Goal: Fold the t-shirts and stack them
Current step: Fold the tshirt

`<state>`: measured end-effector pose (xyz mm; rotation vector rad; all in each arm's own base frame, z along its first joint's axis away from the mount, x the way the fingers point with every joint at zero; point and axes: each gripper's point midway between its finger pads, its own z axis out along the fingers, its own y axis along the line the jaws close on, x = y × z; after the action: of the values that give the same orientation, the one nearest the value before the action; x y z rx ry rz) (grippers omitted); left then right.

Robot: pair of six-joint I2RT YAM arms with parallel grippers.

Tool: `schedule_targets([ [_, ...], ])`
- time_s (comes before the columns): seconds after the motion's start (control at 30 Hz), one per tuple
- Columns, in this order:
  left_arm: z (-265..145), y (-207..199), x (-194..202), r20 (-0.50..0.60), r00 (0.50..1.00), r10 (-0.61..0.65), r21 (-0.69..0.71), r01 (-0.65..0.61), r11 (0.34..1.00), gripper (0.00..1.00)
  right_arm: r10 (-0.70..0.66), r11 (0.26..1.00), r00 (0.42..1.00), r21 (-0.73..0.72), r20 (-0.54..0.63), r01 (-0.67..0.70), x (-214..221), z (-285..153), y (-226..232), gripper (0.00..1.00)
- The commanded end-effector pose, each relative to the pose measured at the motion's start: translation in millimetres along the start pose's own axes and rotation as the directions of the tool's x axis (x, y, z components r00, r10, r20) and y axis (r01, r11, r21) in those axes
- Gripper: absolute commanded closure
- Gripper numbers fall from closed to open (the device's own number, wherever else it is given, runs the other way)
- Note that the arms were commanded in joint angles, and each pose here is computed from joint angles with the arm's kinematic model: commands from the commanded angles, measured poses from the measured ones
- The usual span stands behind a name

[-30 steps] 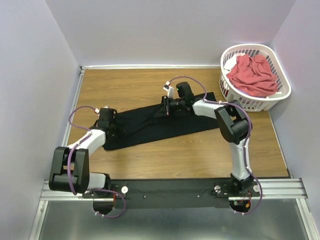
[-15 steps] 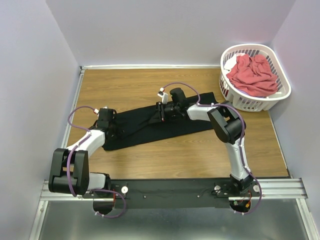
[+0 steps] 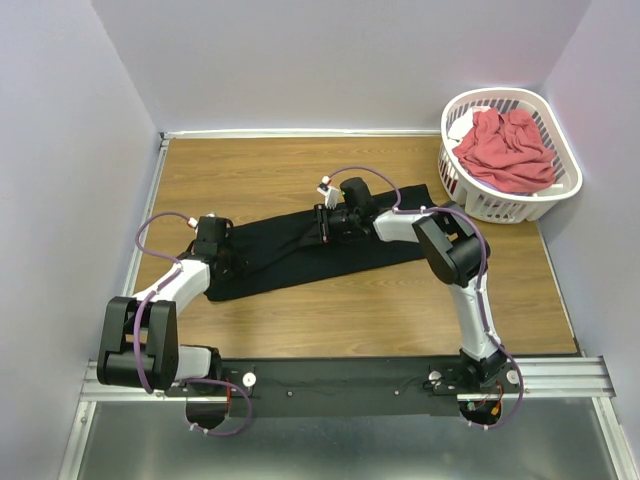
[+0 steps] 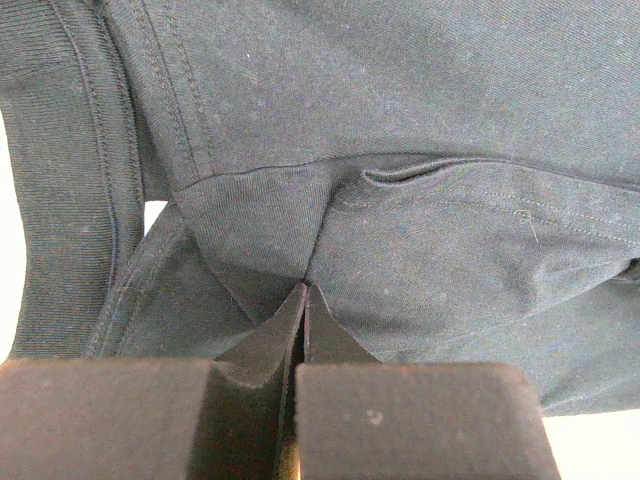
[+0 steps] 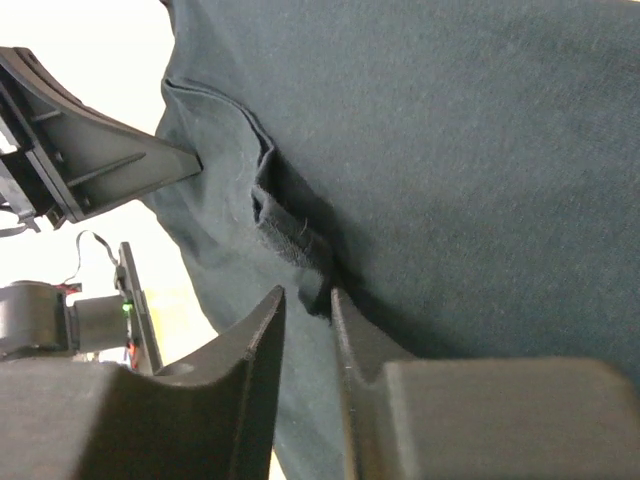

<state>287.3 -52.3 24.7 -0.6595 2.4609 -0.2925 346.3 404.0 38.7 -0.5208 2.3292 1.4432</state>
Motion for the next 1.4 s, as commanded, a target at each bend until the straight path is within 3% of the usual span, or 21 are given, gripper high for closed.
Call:
schedule_targets([
  [0.0, -1.8, 11.5, 0.1, 0.01, 1.0, 0.005, -0.051, -0.005, 0.999, 0.95, 0.008, 0.999, 1.0, -0.031, -0.004, -0.009, 6.7, 9.2, -3.7, 0.75],
  [0.07, -0.9, 14.3, 1.1, 0.007, 1.0, 0.001, -0.063, -0.001, 0.998, 0.95, 0.004, 1.0, 1.0, -0.025, -0.006, -0.005, 8.6, 8.2, -3.8, 0.81],
  [0.17, -1.3, 15.7, 1.4, 0.009, 1.0, -0.003, -0.073, 0.004, 0.997, 0.96, -0.032, 0.999, 0.999, 0.002, -0.008, 0.032, 9.0, 0.5, -8.1, 0.99],
  [0.5, -2.0, 19.4, 5.3, -0.001, 1.0, -0.018, -0.084, 0.018, 0.996, 0.99, -0.027, 0.999, 0.998, 0.03, -0.055, 0.028, 12.0, -31.6, -26.8, 0.99],
  [0.67, -2.8, 16.0, 6.5, -0.008, 1.0, -0.016, -0.065, 0.015, 0.998, 0.98, -0.028, 0.999, 0.996, 0.03, -0.09, 0.031, 17.9, -35.0, -24.0, 0.85],
  [0.73, -4.3, 12.9, 3.9, -0.004, 1.0, -0.013, -0.052, 0.013, 0.999, 0.96, -0.055, 0.998, 0.996, 0.023, -0.069, 0.056, 7.6, -40.6, -12.2, 0.74],
  [0.8, -9.8, 8.1, -1.7, 0.011, 1.0, -0.01, -0.038, 0.01, 0.999, 0.9, -0.08, 0.996, 0.996, 0.036, -0.048, 0.082, -1.1, -44.9, -6.4, 0.61],
  [0.9, -26.3, -1.7, -18.3, 0.066, 0.998, -0.015, -0.011, 0.016, 1.0, 0.78, -0.147, 0.985, 0.989, 0.088, 0.0, 0.147, -18.3, -61.9, 7.7, 0.54],
  [0.97, -37.3, -5.5, -29.3, 0.099, 0.995, -0.02, -0.008, 0.021, 1.0, 0.73, -0.167, 0.961, 0.986, 0.228, 0.03, 0.155, -25.9, -73.5, -6.9, 0.51],
  [1.03, -45.5, -6.8, -36.5, 0.13, 0.991, -0.025, -0.011, 0.026, 1.0, 0.7, -0.195, 0.917, 0.98, 0.363, 0.045, 0.166, -32.4, -90.5, -23.2, 0.48],
  [1.07, -50.5, -6.1, -40.7, 0.15, 0.988, -0.031, -0.017, 0.034, 0.999, 0.7, -0.201, 0.862, 0.978, 0.484, 0.056, 0.149, -35.4, -108.8, -39.8, 0.48],
  [1.17, -48.4, -0.1, -34.4, 0.146, 0.988, -0.05, -0.03, 0.055, 0.998, 0.7, -0.184, 0.751, 0.98, 0.653, 0.071, 0.094, -30.7, -146.6, -66.9, 0.46],
  [1.23, -41.4, 5.9, -22.0, 0.122, 0.99, -0.076, -0.036, 0.081, 0.996, 0.7, -0.171, 0.673, 0.983, 0.737, 0.071, 0.064, -23.9, -169.3, -80.7, 0.44],
  [1.37, -29.8, 10.9, -9.2, 0.108, 0.988, -0.114, -0.029, 0.117, 0.993, 0.7, -0.114, 0.61, 0.992, 0.792, 0.06, 0.022, 2.8, -185.0, -94.0, 0.39],
])
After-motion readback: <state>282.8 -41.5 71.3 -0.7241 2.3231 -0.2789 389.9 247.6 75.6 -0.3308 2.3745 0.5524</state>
